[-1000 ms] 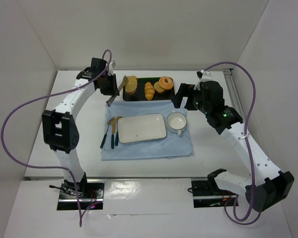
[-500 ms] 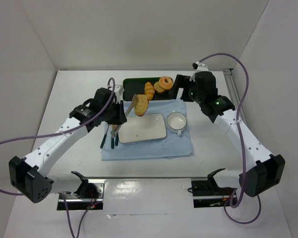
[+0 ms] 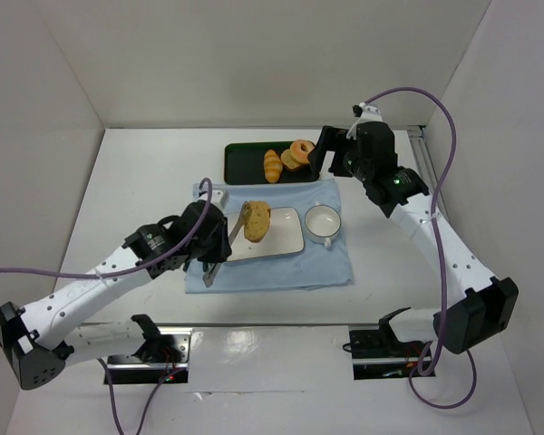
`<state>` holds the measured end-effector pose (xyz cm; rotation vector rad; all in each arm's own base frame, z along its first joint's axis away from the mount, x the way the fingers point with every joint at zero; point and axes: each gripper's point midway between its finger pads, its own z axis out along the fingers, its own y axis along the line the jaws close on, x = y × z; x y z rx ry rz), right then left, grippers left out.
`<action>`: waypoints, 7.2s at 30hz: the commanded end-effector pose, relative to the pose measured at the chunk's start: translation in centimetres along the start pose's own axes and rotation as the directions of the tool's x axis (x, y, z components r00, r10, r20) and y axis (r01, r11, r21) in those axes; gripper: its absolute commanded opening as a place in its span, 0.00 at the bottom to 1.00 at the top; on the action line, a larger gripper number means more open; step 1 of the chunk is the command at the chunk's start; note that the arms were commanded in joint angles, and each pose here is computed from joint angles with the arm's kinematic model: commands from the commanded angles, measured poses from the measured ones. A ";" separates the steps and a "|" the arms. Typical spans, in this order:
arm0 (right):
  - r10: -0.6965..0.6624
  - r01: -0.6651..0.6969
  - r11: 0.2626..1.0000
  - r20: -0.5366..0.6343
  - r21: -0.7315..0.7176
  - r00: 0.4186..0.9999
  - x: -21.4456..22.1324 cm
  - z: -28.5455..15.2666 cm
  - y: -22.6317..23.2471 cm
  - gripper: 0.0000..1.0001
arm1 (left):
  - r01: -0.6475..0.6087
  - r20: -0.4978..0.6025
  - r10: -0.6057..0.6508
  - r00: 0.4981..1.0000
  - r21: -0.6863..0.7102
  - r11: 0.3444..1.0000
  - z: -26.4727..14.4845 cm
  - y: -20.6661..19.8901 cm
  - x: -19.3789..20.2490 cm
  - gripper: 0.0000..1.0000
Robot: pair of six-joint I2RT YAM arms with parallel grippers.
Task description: Place the bread
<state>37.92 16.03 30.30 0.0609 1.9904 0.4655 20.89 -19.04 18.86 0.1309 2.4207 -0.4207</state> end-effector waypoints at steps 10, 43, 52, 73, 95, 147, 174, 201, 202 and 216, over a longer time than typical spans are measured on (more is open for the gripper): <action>-0.006 0.007 1.000 0.063 -0.008 0.998 -1.5 -1.4 0.0 1.00 | -0.011 -0.045 0.004 0.999 -0.151 0.988 3.1 -0.5 3.0 0.07; 0.021 -0.021 1.000 0.035 -0.019 0.999 0.5 -1.9 -0.3 1.00 | -0.039 -0.036 0.034 0.999 -0.157 0.987 6.7 -2.5 0.8 0.53; 0.040 -0.040 0.998 0.014 -0.042 0.999 1.1 -1.2 0.1 0.98 | -0.005 0.005 0.005 1.000 -0.139 0.990 4.3 -2.4 -0.3 0.53; 0.052 -0.052 0.997 -0.004 -0.058 0.999 1.7 -1.3 0.0 0.98 | 0.217 0.210 -0.140 0.968 -0.415 0.884 0.1 11.1 -3.2 0.49; 0.042 -0.044 0.997 -0.025 -0.070 0.999 2.1 -2.4 0.2 0.98 | 0.275 0.121 -0.248 0.961 -0.492 0.826 7.9 23.8 -4.5 0.47; 0.061 -0.061 0.994 -0.010 -0.090 0.998 2.0 -2.1 0.5 0.98 | 0.237 -0.171 -0.384 0.907 -0.546 0.804 18.5 30.1 -2.6 0.64; 0.067 -0.072 0.989 -0.039 -0.127 0.997 2.3 -1.8 1.3 0.98 | 0.261 -0.216 -0.402 0.890 -0.481 0.837 19.4 29.6 -4.9 0.88; 0.075 -0.084 0.988 -0.074 -0.129 0.994 3.1 -1.4 1.3 1.00 | 0.342 0.238 -0.280 0.930 -0.278 0.898 4.6 17.8 -15.4 0.89; 0.075 -0.086 0.991 -0.104 -0.098 0.992 3.9 -0.5 0.8 1.00 | 0.324 0.224 -0.272 0.936 -0.241 0.915 4.5 15.8 -14.7 0.89; 0.094 -0.082 0.994 -0.215 0.066 0.972 8.1 0.7 0.0 1.00 | 0.265 0.218 -0.242 0.945 -0.079 0.961 -4.1 7.3 -4.4 0.89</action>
